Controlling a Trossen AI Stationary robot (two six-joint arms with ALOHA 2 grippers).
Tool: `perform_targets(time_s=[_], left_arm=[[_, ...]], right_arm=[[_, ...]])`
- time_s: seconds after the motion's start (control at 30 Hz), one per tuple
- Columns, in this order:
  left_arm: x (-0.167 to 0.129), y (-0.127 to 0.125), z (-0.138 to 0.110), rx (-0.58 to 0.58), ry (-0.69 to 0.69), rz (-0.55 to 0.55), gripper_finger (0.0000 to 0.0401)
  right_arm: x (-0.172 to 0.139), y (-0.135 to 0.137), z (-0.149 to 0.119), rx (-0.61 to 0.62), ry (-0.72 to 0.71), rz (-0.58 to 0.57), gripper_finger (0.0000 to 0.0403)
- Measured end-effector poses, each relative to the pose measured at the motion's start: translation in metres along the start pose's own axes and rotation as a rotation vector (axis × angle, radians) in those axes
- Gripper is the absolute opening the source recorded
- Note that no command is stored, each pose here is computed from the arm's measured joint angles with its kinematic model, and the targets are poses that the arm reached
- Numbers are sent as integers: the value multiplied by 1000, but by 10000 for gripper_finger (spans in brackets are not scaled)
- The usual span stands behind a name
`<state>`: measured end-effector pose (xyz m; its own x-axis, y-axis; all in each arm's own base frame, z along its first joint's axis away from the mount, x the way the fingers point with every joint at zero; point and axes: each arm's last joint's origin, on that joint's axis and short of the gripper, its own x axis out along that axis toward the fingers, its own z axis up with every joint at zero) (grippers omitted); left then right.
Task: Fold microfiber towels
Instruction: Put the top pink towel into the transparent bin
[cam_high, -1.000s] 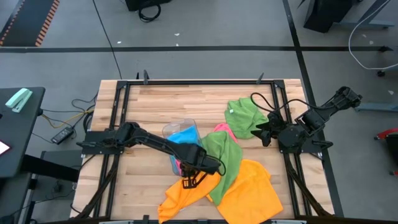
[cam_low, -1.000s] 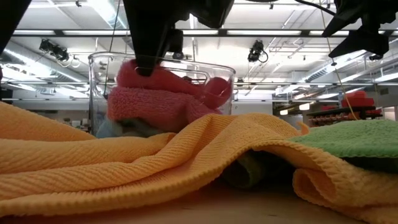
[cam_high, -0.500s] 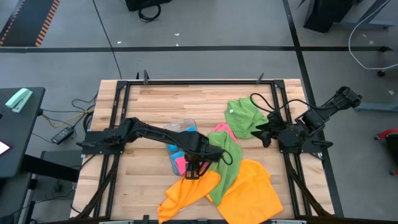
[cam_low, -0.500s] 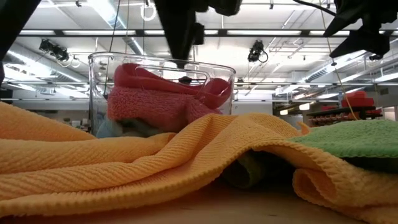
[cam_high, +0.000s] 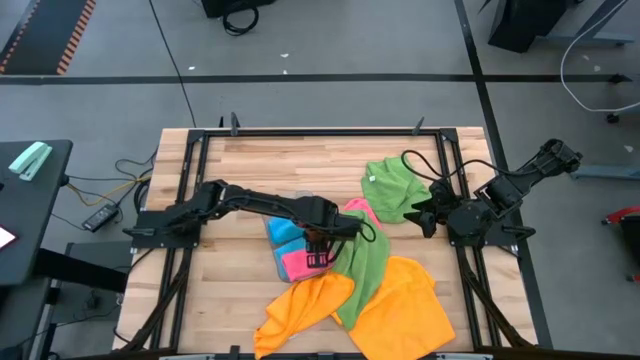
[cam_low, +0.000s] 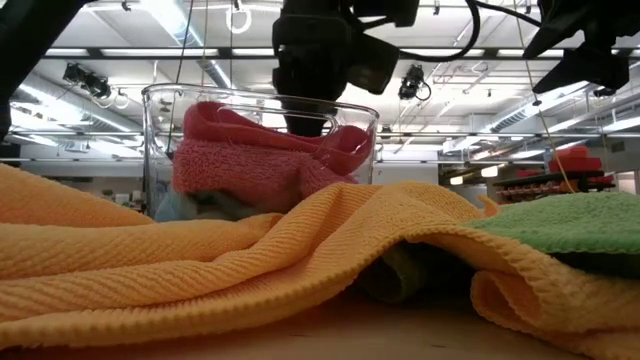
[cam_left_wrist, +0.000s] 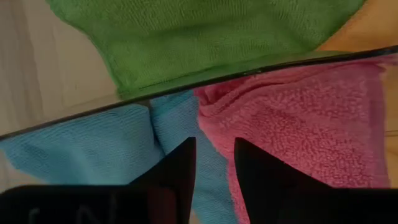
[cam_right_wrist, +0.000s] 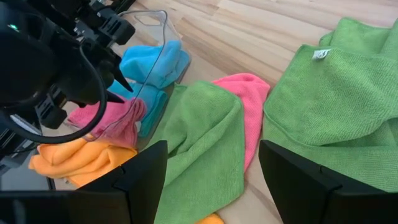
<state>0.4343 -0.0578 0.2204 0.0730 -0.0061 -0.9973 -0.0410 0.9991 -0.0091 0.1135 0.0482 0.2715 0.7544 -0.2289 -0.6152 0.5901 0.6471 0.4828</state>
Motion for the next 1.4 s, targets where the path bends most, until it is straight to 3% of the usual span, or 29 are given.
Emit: perform_targets(time_s=[0.3, 0.77, 0.93, 1.17, 1.4], left_arm=[[0, 9, 2, -63, 5, -51, 108], [21, 12, 1, -112, 16, -165, 143], [21, 13, 2, -114, 5, -148, 103], [21, 13, 5, -91, -28, -152, 12], [11, 14, 5, -77, -14, -143, 6]], right_arm=[[0, 0, 0, 2, -1, -1, 262], [0, 0, 1, 13, -19, -7, 262], [0, 0, 1, 13, -22, -7, 262], [0, 0, 1, 21, -23, -8, 262], [0, 0, 1, 21, -22, -8, 262]])
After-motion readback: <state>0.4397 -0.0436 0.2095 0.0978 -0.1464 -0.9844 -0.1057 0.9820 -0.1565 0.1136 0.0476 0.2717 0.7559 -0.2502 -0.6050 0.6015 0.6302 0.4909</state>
